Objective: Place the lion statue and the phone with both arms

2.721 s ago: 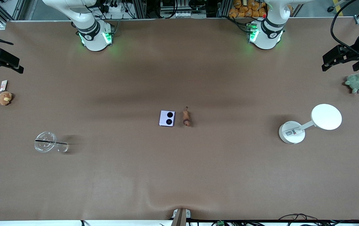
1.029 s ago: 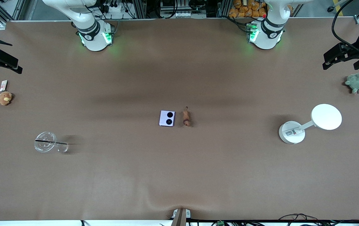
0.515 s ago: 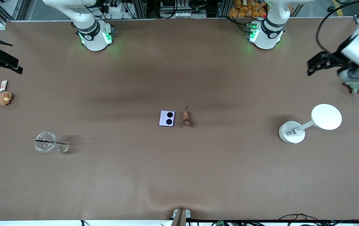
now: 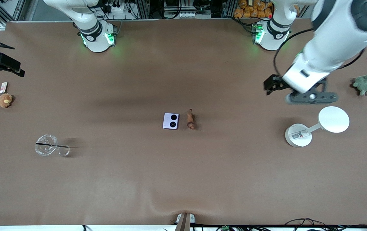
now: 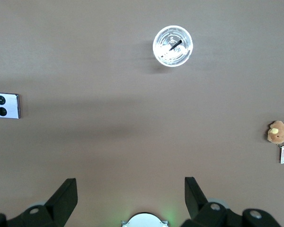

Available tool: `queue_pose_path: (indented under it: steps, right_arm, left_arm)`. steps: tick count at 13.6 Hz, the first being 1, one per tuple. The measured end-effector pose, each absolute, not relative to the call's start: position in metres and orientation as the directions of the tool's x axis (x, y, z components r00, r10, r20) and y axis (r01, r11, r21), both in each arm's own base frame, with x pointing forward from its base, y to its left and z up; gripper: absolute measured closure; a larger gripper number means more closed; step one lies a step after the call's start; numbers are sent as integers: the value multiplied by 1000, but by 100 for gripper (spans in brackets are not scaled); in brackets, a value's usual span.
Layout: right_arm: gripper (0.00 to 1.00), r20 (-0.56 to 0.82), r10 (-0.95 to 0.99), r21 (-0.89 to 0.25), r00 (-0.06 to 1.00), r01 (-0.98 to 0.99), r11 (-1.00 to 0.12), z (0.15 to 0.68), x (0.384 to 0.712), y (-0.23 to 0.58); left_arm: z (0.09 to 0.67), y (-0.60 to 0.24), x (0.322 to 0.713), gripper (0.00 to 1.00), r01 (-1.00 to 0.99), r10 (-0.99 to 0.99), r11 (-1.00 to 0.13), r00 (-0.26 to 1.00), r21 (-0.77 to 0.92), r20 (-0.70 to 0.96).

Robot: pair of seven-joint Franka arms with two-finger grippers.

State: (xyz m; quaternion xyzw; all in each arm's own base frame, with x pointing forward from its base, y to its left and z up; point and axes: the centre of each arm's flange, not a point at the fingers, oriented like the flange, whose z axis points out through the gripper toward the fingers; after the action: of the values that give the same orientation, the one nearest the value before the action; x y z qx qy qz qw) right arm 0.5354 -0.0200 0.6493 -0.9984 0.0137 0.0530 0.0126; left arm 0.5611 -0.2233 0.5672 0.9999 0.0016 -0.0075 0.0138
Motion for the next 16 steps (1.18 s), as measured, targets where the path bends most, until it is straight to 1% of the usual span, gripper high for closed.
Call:
queue_pose_path:
  steps: [4, 9, 13, 16]
  right_arm:
    - [0, -139, -24, -22, 990, -28, -999, 629, 548, -19]
    - [0, -141, -23, -23, 990, -27, -999, 627, 550, -18]
    - [0, -140, -23, -23, 990, -27, -999, 627, 550, -18]
    - [0, -140, -23, -24, 990, -27, -999, 627, 550, -18]
  left_arm:
    - [519, -282, 564, 0, 33, 32, -998, 999, 54, -13]
    - [431, -360, 569, 0, 91, 90, -990, 996, 112, -17]
    - [359, -426, 552, 0, 116, 117, -985, 993, 129, -3]
    - [308, -457, 542, 0, 119, 120, -983, 993, 138, -2]
